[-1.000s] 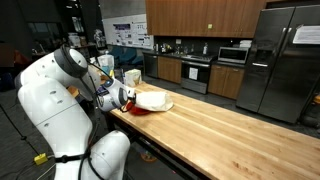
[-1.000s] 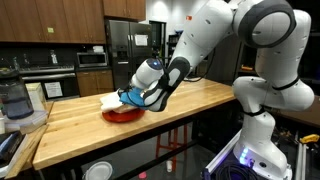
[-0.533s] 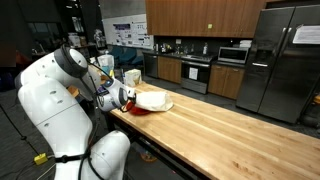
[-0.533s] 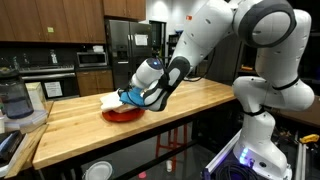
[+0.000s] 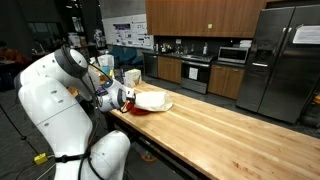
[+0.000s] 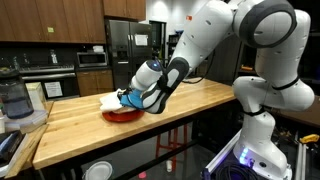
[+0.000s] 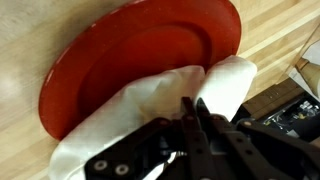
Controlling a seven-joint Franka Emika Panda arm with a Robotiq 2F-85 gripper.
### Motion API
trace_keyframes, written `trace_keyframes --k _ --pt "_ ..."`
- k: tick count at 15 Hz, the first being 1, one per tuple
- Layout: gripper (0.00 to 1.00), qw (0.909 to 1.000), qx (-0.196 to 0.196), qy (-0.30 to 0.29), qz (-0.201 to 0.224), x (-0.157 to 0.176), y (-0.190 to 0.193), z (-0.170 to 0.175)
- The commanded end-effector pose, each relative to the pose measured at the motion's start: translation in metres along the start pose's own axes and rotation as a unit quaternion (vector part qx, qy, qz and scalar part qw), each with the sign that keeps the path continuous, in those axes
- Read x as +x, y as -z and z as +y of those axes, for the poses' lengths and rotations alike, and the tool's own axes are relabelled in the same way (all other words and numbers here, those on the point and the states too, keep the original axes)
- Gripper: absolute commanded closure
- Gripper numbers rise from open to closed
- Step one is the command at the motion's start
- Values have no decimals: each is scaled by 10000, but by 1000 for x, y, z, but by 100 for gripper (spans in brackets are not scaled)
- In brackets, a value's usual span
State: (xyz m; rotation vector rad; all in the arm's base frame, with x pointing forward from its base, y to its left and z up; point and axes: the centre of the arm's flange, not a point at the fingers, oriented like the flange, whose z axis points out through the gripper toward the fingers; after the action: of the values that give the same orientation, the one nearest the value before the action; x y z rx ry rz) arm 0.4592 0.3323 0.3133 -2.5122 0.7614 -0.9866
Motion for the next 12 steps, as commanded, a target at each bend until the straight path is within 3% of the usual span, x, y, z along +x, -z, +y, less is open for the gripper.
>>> trace_keyframes --k 1,5,9,12 --pt "99 9996 -80 220 -168 -3 -1 3" --pt "99 9994 -285 137 -121 5 -3 7" --pt "99 9955 -942 -111 59 32 -15 25" --pt "99 9898 -1127 -415 767 61 -36 41"
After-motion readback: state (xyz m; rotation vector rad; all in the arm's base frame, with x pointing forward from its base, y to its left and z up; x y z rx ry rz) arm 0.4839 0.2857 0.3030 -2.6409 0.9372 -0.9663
